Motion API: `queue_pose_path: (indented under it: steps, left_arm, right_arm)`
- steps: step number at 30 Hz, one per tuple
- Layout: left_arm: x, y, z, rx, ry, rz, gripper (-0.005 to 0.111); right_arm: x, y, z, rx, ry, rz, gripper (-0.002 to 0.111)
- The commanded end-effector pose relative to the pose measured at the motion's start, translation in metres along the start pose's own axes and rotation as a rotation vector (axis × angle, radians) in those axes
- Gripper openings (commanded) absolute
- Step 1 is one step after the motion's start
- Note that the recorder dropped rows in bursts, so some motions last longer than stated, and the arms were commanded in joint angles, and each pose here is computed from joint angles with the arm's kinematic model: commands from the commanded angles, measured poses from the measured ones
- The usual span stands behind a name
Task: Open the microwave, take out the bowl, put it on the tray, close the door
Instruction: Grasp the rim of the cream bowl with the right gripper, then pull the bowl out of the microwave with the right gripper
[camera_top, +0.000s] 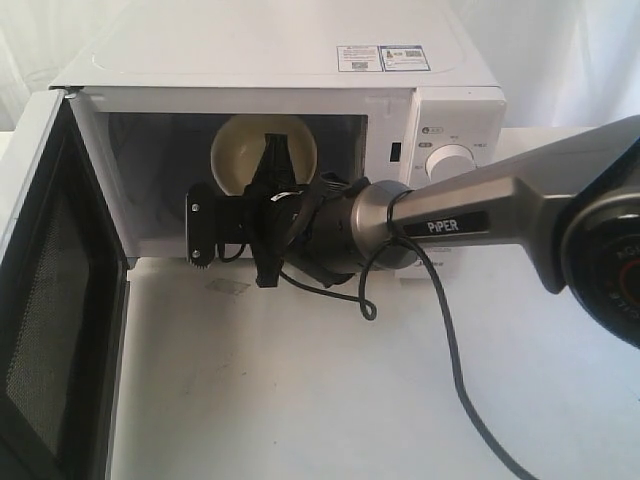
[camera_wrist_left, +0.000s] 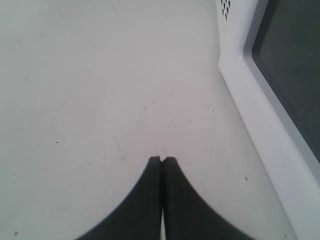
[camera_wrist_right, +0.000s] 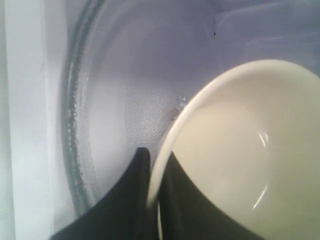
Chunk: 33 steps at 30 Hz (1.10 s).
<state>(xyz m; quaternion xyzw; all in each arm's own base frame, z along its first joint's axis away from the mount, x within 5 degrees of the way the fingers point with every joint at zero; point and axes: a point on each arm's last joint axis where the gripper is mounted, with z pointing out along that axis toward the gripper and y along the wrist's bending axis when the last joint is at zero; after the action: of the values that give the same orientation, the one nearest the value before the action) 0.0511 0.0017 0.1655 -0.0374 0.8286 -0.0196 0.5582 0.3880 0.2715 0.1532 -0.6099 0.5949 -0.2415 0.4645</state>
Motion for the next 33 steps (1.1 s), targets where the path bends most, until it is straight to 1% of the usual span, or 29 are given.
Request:
queue_pose_path:
  steps: [1,4,7,14,17,23,24,26,30,33]
  left_arm:
    - [0.001,0.000,0.000,0.001,-0.003,-0.005,0.000]
    - [0.001,0.000,0.000,0.001,-0.003,-0.005,0.000]
    - [0.001,0.000,0.000,0.001,-0.003,-0.005,0.000]
    - [0.001,0.000,0.000,0.001,-0.003,-0.005,0.000]
    - [0.001,0.000,0.000,0.001,-0.003,-0.005,0.000]
    - [0.001,0.000,0.000,0.001,-0.003,-0.005,0.000]
    - [0.001,0.000,0.000,0.001,-0.003,-0.005,0.000]
    - [0.001,0.000,0.000,0.001,-0.003,-0.005,0.000]
    - [0.001,0.000,0.000,0.001,-0.003,-0.005,0.000]
    - [0.001,0.000,0.000,0.001,-0.003,-0.005,0.000]
  right_arm:
    - [0.000,-0.005,-0.001,0.025,0.008,-0.006,0.000]
    - [-0.001,-0.008,-0.005,0.018,-0.004,0.001,0.000]
    - [-0.004,-0.009,-0.012,-0.021,-0.027,0.034,0.000]
    - [-0.012,-0.015,-0.042,-0.078,-0.076,0.109,0.000]
    - [-0.017,-0.012,-0.057,-0.131,-0.118,0.127,0.000]
    - [-0.026,-0.003,-0.088,-0.180,-0.169,0.113,0.000]
    - [-0.027,0.001,-0.097,-0.213,-0.180,0.144,0.000]
    - [-0.027,0.008,-0.111,-0.234,-0.186,0.146,0.000]
    - [-0.026,0.016,-0.151,-0.256,-0.217,0.154,0.000]
    - [-0.016,0.019,-0.180,-0.240,-0.203,0.195,0.000]
